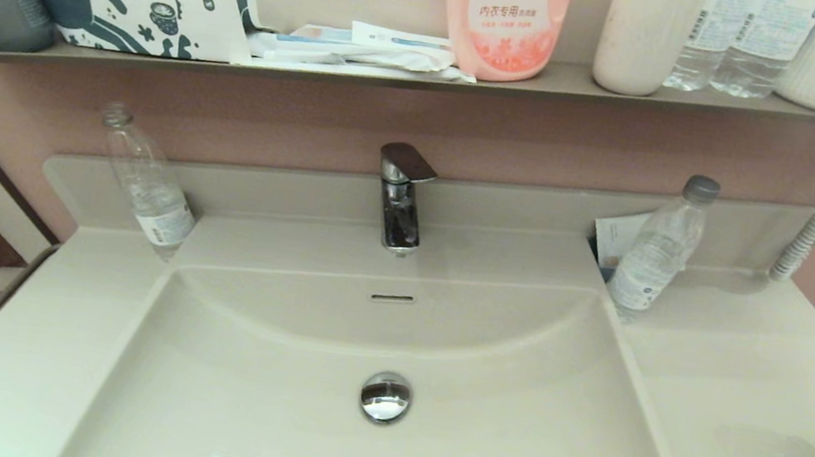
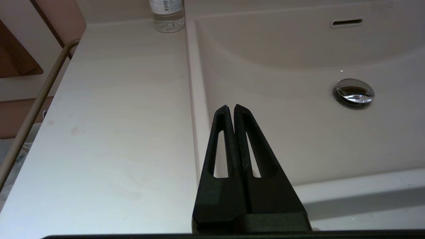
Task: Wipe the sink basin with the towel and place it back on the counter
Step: Pick up the cloth, then wipe the sink
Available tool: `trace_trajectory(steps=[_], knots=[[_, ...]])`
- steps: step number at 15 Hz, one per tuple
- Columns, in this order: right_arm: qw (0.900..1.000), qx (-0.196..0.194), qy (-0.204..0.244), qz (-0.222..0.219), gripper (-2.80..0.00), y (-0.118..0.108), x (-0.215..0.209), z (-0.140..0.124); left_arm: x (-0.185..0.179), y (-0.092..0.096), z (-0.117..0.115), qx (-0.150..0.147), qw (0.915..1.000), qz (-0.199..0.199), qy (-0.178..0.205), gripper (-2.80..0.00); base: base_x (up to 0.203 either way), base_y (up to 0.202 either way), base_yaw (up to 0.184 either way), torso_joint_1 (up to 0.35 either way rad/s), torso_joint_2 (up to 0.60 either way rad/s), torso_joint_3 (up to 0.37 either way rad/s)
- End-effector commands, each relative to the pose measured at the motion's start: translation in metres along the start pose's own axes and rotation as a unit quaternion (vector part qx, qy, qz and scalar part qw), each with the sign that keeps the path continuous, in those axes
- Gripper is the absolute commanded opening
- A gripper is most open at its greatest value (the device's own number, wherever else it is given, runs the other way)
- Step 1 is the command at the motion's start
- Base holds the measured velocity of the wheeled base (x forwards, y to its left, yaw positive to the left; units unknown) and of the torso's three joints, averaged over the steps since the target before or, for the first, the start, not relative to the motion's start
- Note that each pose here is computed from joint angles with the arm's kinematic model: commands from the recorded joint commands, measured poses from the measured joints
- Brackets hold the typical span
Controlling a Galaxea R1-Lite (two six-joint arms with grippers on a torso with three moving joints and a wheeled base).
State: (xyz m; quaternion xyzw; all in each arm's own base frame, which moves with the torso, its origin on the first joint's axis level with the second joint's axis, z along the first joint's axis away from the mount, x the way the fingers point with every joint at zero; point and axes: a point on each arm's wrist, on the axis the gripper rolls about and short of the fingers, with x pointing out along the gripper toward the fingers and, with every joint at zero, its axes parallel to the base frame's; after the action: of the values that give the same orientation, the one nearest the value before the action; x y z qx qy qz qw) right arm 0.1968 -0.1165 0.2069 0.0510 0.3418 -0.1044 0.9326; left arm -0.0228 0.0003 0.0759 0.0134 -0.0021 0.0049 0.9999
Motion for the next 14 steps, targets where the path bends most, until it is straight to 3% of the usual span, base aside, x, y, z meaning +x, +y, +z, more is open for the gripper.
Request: trace_trajectory(steps=[1, 3, 6, 9, 11, 14], knots=[[0.999, -0.002, -0.052, 0.012, -2.8, 0.015, -0.043, 0.016, 0.0, 0.0, 0.0, 0.0, 1.0, 0.0, 0.001, -2.8, 0.0, 0.0, 0.0, 0.0, 0.0, 0.0], [0.995, -0.002, -0.091, 0.051, -2.8, 0.039, -0.085, 0.032, 0.0, 0.0, 0.0, 0.0, 1.0, 0.001, 0.001, -2.8, 0.0, 0.0, 0.0, 0.0, 0.0, 0.0], [0.985, -0.013, -0.117, 0.124, -2.8, 0.071, -0.114, 0.035, 0.0, 0.0, 0.0, 0.0, 1.0, 0.0, 0.001, -2.8, 0.0, 0.0, 0.0, 0.0, 0.0, 0.0], [0.965, -0.043, -0.146, 0.213, -2.8, 0.105, -0.141, 0.041, 0.0, 0.0, 0.0, 0.0, 1.0, 0.0, 0.001, -2.8, 0.0, 0.0, 0.0, 0.0, 0.0, 0.0], [0.955, -0.069, -0.146, 0.25, -2.8, 0.134, -0.147, 0.044, 0.0, 0.0, 0.0, 0.0, 1.0, 0.0, 0.001, -2.8, 0.0, 0.0, 0.0, 0.0, 0.0, 0.0], [0.95, -0.109, -0.119, 0.268, -2.8, 0.192, -0.14, 0.04, 0.0, 0.0, 0.0, 0.0, 1.0, 0.0, 0.001, -2.8, 0.0, 0.0, 0.0, 0.0, 0.0, 0.0]])
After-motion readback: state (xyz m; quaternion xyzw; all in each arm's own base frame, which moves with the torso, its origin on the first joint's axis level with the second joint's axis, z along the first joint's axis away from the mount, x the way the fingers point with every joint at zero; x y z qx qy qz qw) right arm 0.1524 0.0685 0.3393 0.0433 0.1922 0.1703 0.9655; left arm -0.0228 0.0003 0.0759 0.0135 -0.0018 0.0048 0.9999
